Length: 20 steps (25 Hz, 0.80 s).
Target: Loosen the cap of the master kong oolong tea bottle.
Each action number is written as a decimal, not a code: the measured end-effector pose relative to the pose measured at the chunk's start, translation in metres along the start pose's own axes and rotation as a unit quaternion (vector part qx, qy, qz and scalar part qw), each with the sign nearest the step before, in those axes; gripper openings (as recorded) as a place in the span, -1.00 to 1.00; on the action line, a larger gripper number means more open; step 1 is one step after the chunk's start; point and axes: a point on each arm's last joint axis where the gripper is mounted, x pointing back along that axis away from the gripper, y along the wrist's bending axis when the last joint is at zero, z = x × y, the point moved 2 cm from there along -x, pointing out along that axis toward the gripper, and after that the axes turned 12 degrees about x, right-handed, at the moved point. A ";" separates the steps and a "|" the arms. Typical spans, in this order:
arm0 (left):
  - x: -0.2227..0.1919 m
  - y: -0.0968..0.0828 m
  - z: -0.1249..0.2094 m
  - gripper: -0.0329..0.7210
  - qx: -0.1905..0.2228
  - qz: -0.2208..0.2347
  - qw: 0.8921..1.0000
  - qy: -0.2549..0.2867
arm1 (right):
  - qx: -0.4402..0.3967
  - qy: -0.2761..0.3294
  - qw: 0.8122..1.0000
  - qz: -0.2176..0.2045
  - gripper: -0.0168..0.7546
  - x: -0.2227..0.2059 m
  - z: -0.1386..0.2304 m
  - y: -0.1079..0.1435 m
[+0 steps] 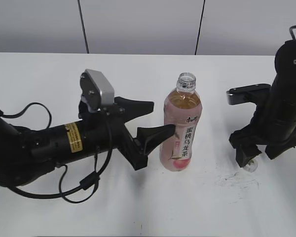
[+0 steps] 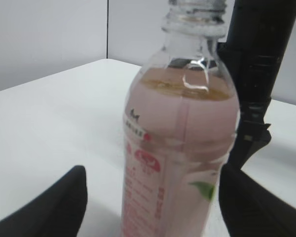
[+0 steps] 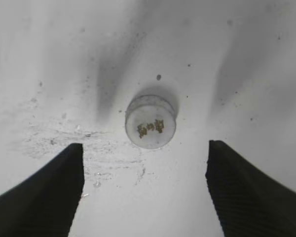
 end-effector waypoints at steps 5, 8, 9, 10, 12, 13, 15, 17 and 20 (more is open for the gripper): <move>0.023 -0.002 -0.002 0.40 0.004 -0.012 1.000 0.010 | -0.002 -0.006 1.000 -0.007 0.54 0.006 0.000 0.002; 0.035 -0.001 -0.009 0.39 0.000 -0.047 0.999 0.023 | -0.007 -0.008 1.000 -0.013 0.54 0.008 0.001 0.004; 0.038 0.002 -0.014 0.39 0.000 -0.073 0.997 0.029 | -0.009 -0.009 1.000 -0.016 0.54 0.009 0.001 0.005; 0.041 0.006 -0.020 0.39 0.006 -0.102 0.994 0.029 | -0.011 -0.008 1.000 -0.018 0.54 0.009 0.001 0.005; 0.051 0.014 -0.036 0.38 0.027 -0.170 0.985 0.021 | -0.016 -0.007 1.000 -0.025 0.54 0.009 0.001 0.006; 0.057 0.020 -0.044 0.38 0.044 -0.205 0.978 0.010 | -0.019 -0.007 0.999 -0.028 0.54 0.009 0.001 0.007; 0.072 0.030 -0.057 0.38 0.072 -0.259 0.963 -0.009 | -0.023 -0.007 0.999 -0.033 0.54 0.009 0.001 0.008; 0.088 0.041 -0.067 0.38 0.100 -0.300 0.948 -0.021 | -0.027 -0.007 0.999 -0.037 0.54 0.010 0.001 0.009; 0.114 0.053 -0.071 0.35 0.155 -0.359 0.920 -0.005 | -0.025 -0.007 0.999 -0.039 0.54 0.019 0.004 0.011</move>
